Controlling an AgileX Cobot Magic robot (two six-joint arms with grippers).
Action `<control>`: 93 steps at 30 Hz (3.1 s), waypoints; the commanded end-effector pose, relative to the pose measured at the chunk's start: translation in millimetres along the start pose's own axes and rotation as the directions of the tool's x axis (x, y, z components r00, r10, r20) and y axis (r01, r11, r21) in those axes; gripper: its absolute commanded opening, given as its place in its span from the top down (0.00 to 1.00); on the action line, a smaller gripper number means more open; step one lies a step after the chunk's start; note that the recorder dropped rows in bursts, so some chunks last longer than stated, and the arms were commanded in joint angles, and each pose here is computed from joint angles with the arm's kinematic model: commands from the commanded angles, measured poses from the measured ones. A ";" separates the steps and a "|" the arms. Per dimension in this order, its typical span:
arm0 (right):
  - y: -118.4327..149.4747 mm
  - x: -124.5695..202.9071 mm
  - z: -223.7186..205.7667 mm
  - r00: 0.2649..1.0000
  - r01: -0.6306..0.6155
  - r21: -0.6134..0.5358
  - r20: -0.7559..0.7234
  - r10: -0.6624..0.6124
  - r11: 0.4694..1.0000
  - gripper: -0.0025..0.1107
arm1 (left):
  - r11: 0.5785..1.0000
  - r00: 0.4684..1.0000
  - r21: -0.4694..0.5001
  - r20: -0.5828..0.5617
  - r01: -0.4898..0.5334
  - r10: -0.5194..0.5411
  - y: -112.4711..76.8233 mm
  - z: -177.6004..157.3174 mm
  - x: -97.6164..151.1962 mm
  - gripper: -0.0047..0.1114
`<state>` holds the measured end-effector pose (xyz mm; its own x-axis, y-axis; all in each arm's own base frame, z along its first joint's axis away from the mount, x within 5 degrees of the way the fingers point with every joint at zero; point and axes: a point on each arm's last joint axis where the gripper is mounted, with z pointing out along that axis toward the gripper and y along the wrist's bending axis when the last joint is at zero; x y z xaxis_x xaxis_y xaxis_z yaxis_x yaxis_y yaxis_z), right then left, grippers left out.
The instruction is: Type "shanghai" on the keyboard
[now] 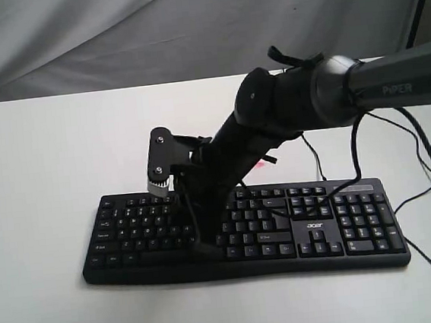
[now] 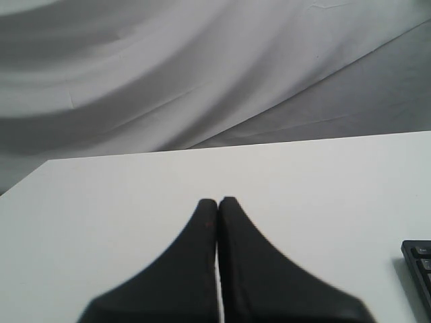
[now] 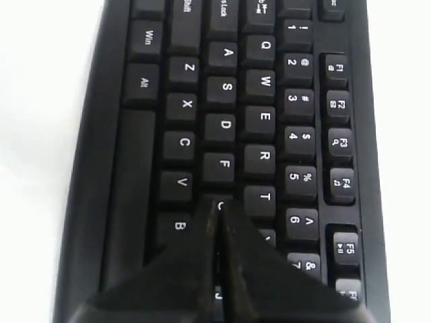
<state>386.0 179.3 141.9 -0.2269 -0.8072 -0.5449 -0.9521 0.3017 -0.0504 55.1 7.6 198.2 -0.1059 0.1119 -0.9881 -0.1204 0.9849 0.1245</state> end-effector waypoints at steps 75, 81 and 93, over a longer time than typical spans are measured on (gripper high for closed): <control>8.8 -63.3 52.4 0.994 -0.007 0.105 0.113 -0.005 0.994 0.98 | 1.000 1.000 0.004 -0.001 0.003 -0.003 -0.4 0.6 1.3 0.95; 8.6 -63.0 52.4 0.994 -0.002 0.108 0.109 -0.010 0.994 0.98 | 1.000 1.000 0.004 -0.001 0.003 -0.003 -0.4 0.6 1.3 0.95; 7.7 -57.4 60.8 0.996 0.005 0.111 0.091 -0.015 0.994 0.98 | 1.000 1.000 0.004 -0.001 0.003 -0.003 -0.4 0.6 1.3 0.95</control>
<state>400.4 261.6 123.9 -0.1936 -0.7597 -0.6208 -0.9285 0.3463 -0.1342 55.1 7.6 198.2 -0.1059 0.1119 -0.9881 -0.1204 0.9849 0.1245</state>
